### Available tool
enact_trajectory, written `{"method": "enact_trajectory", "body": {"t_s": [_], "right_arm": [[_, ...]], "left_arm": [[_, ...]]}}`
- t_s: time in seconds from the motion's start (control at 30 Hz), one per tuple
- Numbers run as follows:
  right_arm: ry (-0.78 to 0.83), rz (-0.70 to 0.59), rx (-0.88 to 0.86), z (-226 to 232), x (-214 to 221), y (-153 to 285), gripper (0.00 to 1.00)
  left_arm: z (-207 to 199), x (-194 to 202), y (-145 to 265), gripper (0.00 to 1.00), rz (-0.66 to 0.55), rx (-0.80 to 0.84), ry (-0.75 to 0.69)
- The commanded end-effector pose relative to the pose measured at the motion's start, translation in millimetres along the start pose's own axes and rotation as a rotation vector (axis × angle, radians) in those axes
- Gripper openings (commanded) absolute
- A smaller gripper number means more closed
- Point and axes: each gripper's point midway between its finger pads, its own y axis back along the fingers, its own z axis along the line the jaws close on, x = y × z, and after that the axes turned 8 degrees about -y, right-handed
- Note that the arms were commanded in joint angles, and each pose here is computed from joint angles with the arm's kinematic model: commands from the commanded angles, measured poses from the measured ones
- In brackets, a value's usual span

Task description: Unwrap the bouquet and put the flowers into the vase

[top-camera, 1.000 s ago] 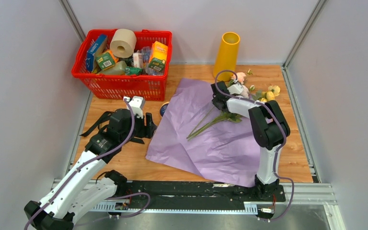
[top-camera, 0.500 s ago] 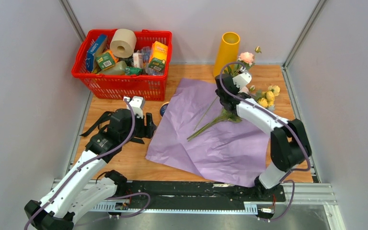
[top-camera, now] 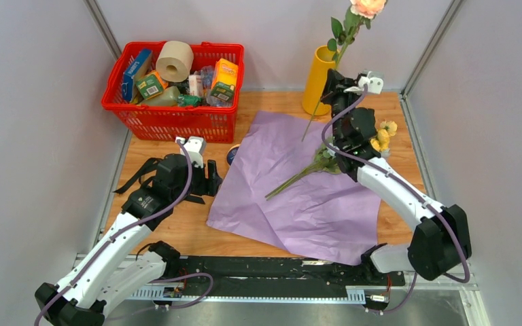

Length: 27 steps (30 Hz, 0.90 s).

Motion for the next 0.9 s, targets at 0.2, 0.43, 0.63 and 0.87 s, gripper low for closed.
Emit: {"method": "enact_trajectory", "body": {"t_s": [0.2, 0.43, 0.63, 0.87], "right_arm": [[0.277, -0.485, -0.334, 69, -133, -52, 0.00], [0.317, -0.604, -0.383, 73, -148, -87, 0.02], [0.341, -0.681, -0.388, 66, -150, -121, 0.00], [0.363, -0.650, -0.346, 41, -121, -166, 0.00]], "left_arm": [[3, -18, 5, 0.73, -0.058, -0.020, -0.014], [0, -17, 5, 0.73, -0.053, -0.007, -0.015], [-3, -15, 4, 0.73, -0.044, 0.005, -0.021], [-5, -11, 0, 0.73, -0.026, 0.007, -0.030]]}}
